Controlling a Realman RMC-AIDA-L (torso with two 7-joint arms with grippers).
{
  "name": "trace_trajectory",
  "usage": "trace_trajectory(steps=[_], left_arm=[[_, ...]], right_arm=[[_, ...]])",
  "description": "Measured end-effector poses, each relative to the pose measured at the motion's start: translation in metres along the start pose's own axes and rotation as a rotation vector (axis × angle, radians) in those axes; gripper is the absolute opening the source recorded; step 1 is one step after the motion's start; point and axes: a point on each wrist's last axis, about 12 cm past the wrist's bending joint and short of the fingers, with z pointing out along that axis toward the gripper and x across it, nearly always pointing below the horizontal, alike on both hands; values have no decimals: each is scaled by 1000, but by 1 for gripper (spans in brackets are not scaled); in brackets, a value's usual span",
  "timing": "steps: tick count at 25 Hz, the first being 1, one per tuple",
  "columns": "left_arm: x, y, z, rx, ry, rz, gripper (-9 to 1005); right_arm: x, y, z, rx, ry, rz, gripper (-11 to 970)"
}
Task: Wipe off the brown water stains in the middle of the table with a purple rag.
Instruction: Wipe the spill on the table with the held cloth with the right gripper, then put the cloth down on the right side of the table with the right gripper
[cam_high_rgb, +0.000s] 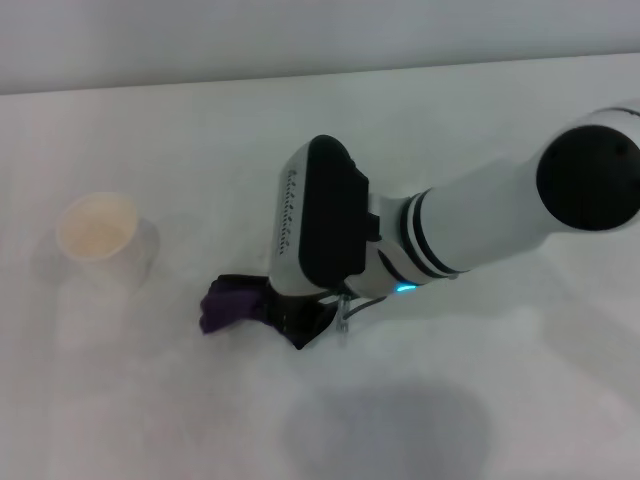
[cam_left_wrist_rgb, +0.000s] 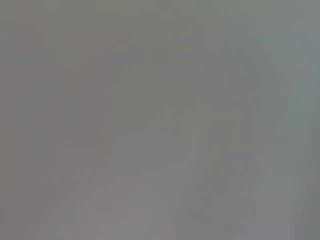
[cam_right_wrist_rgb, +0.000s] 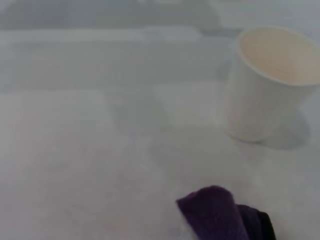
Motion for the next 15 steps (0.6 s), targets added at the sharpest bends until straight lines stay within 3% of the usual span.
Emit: trace_trajectory(steps=[5, 11, 15], left_arm=[[0, 0, 1, -2, -2, 2, 891], [-1, 2, 2, -5, -5, 6, 891], [-3, 3, 3, -7, -12, 10, 891]], right_arm=[[29, -26, -8, 115, 28, 100, 92], [79, -62, -45, 273, 64, 290, 92], [101, -69, -67, 315, 95, 354, 89]])
